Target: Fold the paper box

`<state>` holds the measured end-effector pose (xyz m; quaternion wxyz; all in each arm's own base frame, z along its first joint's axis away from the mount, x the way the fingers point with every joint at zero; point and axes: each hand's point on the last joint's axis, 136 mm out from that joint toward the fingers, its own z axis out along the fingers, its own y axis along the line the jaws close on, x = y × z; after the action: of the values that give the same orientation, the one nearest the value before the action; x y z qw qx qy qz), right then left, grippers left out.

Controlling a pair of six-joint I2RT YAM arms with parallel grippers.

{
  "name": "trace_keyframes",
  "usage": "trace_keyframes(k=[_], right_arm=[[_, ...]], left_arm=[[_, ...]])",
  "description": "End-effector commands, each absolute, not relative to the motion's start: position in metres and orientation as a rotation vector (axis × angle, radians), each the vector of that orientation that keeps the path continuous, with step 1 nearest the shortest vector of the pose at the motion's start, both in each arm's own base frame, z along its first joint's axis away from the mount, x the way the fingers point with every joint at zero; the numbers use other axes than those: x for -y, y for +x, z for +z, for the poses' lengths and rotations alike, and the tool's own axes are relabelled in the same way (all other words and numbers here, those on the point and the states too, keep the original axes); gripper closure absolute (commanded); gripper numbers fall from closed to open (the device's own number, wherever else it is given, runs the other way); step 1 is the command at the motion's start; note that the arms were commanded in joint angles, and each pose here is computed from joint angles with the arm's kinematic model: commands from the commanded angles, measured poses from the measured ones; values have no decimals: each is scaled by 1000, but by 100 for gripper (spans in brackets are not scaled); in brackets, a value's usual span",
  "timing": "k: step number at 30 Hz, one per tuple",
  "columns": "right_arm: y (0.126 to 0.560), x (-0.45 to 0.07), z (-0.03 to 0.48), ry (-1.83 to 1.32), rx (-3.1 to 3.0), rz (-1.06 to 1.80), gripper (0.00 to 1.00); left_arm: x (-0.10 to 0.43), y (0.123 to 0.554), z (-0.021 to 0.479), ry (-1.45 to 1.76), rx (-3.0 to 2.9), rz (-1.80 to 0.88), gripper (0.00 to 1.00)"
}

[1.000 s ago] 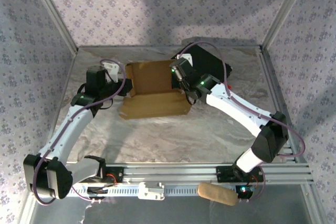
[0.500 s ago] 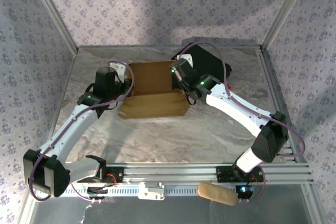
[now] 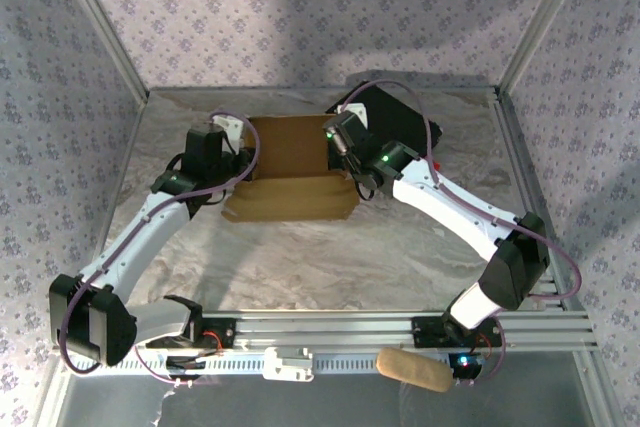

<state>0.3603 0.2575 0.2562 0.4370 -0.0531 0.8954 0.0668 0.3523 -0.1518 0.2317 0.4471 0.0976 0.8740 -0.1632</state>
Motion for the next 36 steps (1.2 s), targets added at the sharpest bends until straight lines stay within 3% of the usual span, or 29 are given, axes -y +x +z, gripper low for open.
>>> trace_keyframes(k=[1, 3, 15, 22, 28, 32, 36], right_arm=[[353, -276, 272, -170, -2196, 283, 100], [353, -275, 272, -167, -2195, 280, 100], [357, -266, 260, -88, -2208, 198, 100], [356, -262, 259, -73, -2209, 185, 100], [355, -264, 259, -84, -2210, 201, 100], [354, -266, 262, -92, -2203, 226, 100], [353, -267, 265, -99, -2198, 244, 100]], left_arm=[[169, 359, 261, 288, -2068, -465, 95], [161, 362, 260, 254, -2075, -389, 100], [123, 349, 265, 8, -2032, 290, 100], [105, 340, 266, -116, -2007, 408, 100], [142, 341, 270, 41, -2040, 154, 100], [158, 338, 274, 123, -2062, -149, 75], [158, 340, 273, 150, -2091, -316, 67]])
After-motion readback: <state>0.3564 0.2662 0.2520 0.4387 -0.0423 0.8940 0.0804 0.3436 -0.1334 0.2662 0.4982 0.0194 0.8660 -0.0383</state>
